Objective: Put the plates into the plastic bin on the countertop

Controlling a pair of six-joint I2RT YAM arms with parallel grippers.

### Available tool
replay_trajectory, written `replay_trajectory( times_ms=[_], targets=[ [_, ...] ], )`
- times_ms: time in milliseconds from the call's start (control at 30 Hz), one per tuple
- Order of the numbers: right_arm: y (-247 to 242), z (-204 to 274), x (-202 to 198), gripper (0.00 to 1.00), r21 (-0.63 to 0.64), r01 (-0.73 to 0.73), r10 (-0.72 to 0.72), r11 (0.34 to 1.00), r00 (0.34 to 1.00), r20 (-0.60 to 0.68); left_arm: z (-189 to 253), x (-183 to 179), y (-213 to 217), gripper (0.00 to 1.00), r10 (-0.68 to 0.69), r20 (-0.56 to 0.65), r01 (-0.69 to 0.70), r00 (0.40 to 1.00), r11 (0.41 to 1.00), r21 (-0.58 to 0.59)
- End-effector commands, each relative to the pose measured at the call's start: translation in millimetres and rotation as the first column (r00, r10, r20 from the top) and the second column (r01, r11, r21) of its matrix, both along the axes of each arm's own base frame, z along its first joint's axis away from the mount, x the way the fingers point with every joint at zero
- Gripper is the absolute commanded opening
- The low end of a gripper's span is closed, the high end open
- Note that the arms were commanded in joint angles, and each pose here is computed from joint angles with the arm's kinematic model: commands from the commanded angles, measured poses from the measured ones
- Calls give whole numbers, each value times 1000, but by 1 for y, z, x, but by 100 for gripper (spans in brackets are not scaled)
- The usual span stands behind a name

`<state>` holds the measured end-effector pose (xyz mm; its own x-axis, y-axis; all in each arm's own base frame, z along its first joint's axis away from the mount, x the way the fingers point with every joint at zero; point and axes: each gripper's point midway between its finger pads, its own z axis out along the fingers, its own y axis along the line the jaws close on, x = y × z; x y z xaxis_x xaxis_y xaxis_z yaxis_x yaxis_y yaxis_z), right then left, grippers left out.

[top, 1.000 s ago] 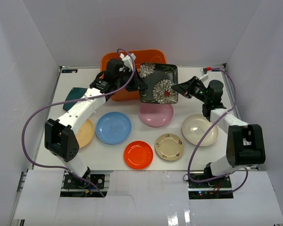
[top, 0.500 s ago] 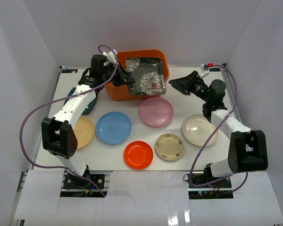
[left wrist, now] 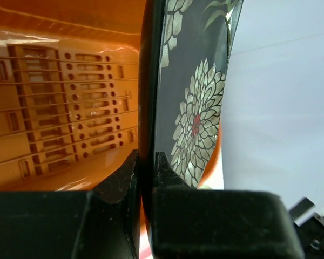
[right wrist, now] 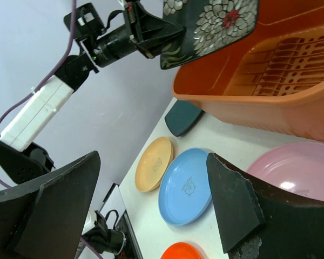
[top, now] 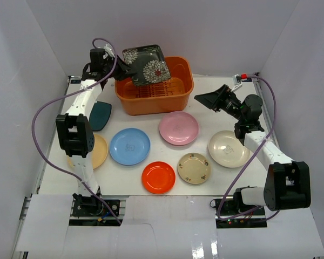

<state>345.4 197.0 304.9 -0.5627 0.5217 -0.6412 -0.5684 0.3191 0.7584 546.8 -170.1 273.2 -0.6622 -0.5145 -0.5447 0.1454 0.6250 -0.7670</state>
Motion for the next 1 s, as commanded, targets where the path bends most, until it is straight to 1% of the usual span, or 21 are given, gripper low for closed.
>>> replay_trajectory(
  times_ms=[0,133,267,433,467,500,533,633,667,733,767,867,967],
  targets=[
    [-1,3,-3,85,-33,11,-9,999,999,48,43,-1,-16,0,-95,109,100,990,994,-46],
    [-1,-2,-3,84,-62,22,-18,998,998,54,26,13,-17,0,-112,93,114,989,993,-21],
    [-1,-10,-2,84,-83,31,-27,996,999,43,10,19,-21,0,-151,71,152,986,988,-18],
    [3,-21,-1,83,-96,25,-23,995,1000,19,-20,24,-26,0,-184,4,184,983,983,-25],
    [3,-22,-1,83,-97,25,-23,995,1000,18,-25,26,-25,2,-181,-2,181,983,983,-21],
    [4,-24,-1,83,-100,23,-22,995,1000,13,-33,26,-25,7,-178,-23,177,984,984,-19],
    [3,-25,0,83,-104,30,-30,994,1000,8,-38,27,-23,18,-171,-30,171,985,985,-12],
    [4,-28,1,83,-121,39,-38,992,999,8,-51,28,-21,30,-159,-61,160,985,987,1],
    [5,-29,2,83,-123,41,-41,992,999,6,-55,29,-19,37,-149,-69,150,986,989,10],
    [5,-29,2,83,-125,42,-41,991,999,7,-58,28,-19,46,-138,-78,140,987,990,18],
    [6,-30,2,83,-127,42,-41,991,999,7,-59,28,-17,52,-133,-80,135,988,991,21],
    [7,-29,3,83,-128,43,-43,991,999,9,-62,28,-17,56,-134,-86,137,987,990,20],
    [8,-27,3,83,-130,45,-43,991,999,17,-62,28,-18,63,-137,-87,139,987,990,18]
  ],
)
